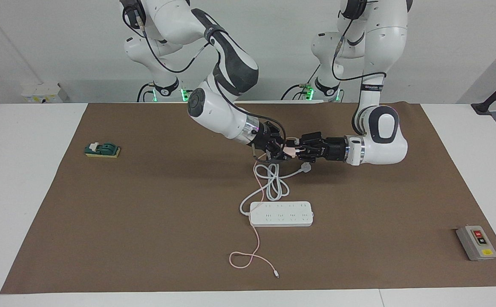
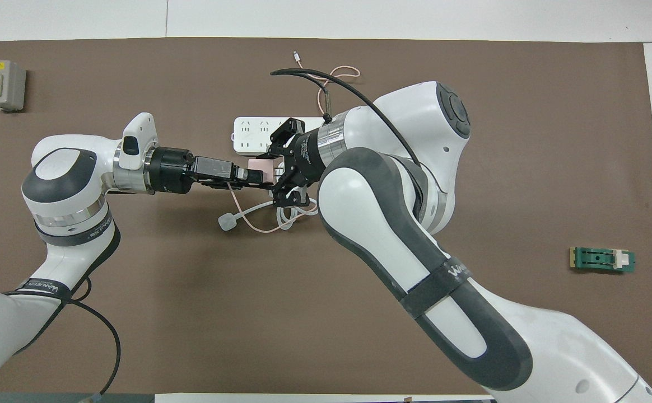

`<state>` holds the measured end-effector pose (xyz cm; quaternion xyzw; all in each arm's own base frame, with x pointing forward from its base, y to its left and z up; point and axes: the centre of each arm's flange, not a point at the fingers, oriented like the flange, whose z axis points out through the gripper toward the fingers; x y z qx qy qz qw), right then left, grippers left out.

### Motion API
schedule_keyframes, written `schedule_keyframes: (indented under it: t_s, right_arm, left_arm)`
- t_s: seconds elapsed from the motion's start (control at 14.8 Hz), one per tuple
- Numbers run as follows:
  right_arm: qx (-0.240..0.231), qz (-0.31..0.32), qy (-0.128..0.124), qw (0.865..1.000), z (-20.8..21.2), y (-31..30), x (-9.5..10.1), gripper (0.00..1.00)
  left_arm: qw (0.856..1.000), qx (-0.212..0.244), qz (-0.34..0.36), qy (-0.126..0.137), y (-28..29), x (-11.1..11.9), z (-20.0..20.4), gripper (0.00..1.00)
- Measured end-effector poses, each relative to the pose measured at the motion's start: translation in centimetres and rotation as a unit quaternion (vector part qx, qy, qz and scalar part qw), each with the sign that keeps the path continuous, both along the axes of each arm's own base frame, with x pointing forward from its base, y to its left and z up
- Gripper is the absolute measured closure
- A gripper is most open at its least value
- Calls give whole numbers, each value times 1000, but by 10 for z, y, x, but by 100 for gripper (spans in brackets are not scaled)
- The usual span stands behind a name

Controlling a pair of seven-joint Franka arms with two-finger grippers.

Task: Plug charger into power strip
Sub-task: 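Open the right gripper and withdraw it while the left gripper holds charger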

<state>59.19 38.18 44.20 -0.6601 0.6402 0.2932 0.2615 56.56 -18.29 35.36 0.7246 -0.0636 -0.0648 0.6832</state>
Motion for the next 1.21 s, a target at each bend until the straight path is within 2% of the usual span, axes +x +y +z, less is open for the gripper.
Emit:
schedule_keyframes:
  t_s: [0.07, 0.2, 0.67, 0.81, 1.01, 1.08, 1.21]
  right_arm:
    - [0, 0, 0, 1000, 0, 0, 0, 50]
    - [0, 0, -1, 1000, 1, 0, 0, 50]
    - [4, -2, -2, 1000, 3, 1, 1, 50]
    - [3, -12, 5, 1000, 3, -2, 3, 35]
    - [1, -36, 8, 999, 4, -25, 17, 6]
    - [2, -46, 7, 999, 5, -37, 23, 0]
    - [4, -63, 6, 998, 11, -62, 35, 0]
  left_arm:
    - [1000, 0, 0, -2, 0, 0, 0, 64]
    - [1000, 0, 1, -2, 1, 0, -1, 71]
    - [1000, -2, 2, -6, 3, 1, 3, 71]
    - [1000, -1, 9, -17, 11, 6, 8, 71]
    - [999, 20, 14, -44, 37, 21, 24, 71]
    - [998, 34, 11, -56, 47, 25, 30, 71]
    - [995, 64, 2, -76, 65, 33, 39, 71]
